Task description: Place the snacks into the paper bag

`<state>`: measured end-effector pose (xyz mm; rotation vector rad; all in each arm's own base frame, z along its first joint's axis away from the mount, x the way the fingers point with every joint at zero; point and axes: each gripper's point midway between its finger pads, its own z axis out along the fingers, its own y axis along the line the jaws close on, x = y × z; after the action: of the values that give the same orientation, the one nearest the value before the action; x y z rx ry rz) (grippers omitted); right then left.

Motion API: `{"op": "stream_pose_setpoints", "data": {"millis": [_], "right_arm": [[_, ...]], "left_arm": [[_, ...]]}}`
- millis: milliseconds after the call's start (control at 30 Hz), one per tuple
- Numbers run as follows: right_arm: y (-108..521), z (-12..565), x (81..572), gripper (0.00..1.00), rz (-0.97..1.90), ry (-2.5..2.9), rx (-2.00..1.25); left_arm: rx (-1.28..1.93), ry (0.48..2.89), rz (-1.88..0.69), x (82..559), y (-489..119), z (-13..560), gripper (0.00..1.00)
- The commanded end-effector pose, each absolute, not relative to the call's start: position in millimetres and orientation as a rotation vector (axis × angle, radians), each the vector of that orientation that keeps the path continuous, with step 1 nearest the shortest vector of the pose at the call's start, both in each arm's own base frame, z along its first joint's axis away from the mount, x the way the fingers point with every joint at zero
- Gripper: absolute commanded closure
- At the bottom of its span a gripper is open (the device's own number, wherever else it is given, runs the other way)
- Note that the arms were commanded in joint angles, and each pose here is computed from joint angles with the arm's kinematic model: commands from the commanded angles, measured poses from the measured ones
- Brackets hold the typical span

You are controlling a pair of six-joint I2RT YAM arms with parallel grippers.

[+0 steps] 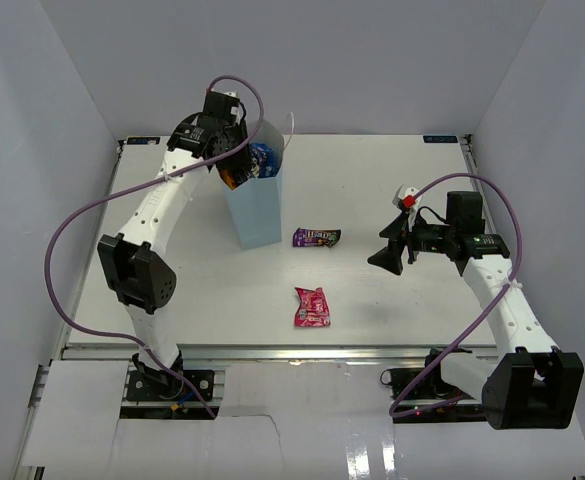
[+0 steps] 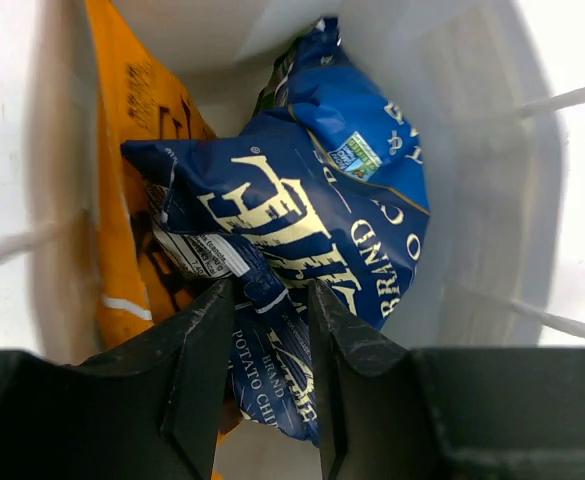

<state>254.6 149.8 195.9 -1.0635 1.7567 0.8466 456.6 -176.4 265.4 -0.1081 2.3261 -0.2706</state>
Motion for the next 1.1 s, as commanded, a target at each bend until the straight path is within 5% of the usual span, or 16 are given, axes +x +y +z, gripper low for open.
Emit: {"op": "stream_pose_setpoints", "data": {"millis": [0,267,567,800,1067], "right_arm": [[151.4,214.6,260.0,0.12,0.819,1.684,-1.078],[160.0,209.1,260.3,0.11,0.857,1.682,-1.090],[203.8,157.0,270.2,0.04,0.725,1.465,-1.571],[239.1,127.2,364.9,0.09,0.591,1.594,-1.612],[269.9,72.9,380.3,0.06,0.552,1.661,-1.713]], "left_arm": [[-0.087,2.369,-0.230,452.0,-173.1,246.5,0.55],[-0.072,2.351,-0.253,438.4,-170.3,255.3,0.56],[-0.045,2.067,-0.499,427.3,-188.2,373.0,0.29],[0.021,1.847,-0.557,366.6,-167.0,416.4,0.14],[-0.001,1.716,-0.634,265.5,-131.6,404.0,0.07]]}}
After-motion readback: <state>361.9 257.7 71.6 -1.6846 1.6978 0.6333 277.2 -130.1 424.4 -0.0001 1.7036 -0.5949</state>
